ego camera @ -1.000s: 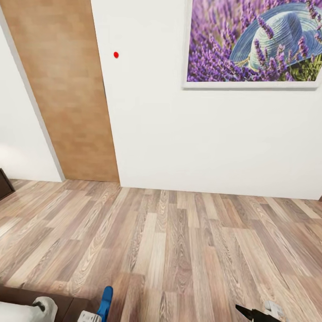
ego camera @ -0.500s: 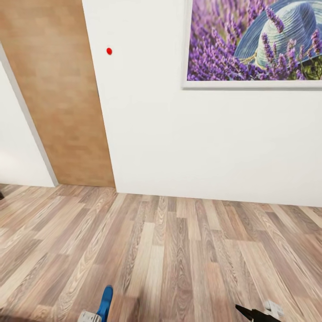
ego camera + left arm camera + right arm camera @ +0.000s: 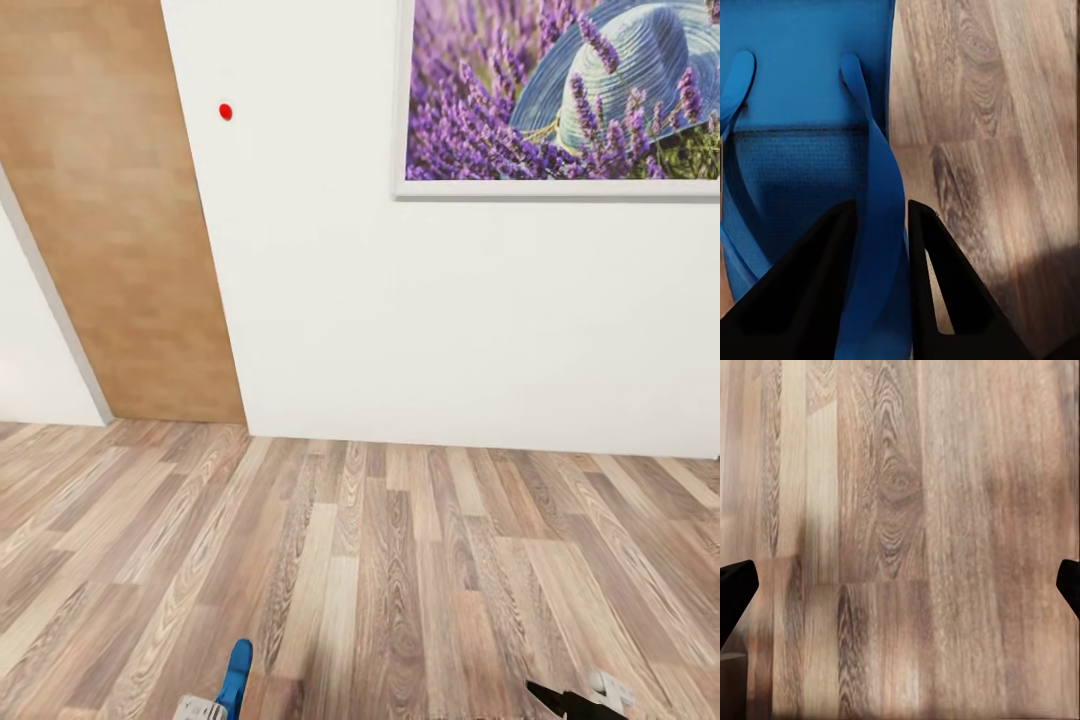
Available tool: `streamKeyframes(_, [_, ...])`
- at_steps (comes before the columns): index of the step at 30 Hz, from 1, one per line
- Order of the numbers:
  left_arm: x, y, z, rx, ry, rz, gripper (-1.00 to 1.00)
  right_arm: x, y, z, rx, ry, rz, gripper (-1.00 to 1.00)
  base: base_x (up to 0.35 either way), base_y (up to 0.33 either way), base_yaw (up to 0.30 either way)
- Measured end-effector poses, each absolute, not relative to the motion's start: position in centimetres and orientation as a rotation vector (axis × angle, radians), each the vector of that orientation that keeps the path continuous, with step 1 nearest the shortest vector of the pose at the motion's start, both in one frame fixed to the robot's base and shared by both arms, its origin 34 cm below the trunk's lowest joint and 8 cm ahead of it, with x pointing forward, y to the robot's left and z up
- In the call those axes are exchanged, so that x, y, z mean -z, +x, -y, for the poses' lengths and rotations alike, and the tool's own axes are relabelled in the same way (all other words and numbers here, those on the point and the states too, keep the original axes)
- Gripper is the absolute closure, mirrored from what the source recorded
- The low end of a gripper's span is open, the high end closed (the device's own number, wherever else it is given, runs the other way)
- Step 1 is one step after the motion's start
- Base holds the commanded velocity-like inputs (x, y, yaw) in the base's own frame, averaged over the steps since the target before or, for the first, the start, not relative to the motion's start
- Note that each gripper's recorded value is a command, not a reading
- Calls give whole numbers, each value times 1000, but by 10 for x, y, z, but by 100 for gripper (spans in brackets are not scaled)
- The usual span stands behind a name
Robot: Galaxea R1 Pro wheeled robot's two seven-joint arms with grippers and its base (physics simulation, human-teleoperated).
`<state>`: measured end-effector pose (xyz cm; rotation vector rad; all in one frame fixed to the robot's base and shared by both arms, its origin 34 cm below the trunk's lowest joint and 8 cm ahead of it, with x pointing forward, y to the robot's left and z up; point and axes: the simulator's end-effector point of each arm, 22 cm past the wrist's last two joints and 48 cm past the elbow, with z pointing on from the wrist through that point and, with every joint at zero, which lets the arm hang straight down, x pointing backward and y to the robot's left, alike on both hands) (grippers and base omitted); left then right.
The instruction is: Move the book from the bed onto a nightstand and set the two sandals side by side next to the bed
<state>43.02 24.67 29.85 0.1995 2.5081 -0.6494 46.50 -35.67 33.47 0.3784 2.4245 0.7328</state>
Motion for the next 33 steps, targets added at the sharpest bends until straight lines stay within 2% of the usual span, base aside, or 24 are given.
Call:
streamKeyframes(6, [-298,430,-247,649,200,-2508,100,-335,465,357,-733,379,-2425,-100,0,0,-213])
streamKeyframes(14, [-299,430,-247,649,200,-2508,100,-335,465,356,-734,378,-2424,-100,43,0,-29])
streamKeyframes(33, [-299,430,-247,649,200,-2508,100,-334,465,352,-742,380,-2423,-100,312,0,0])
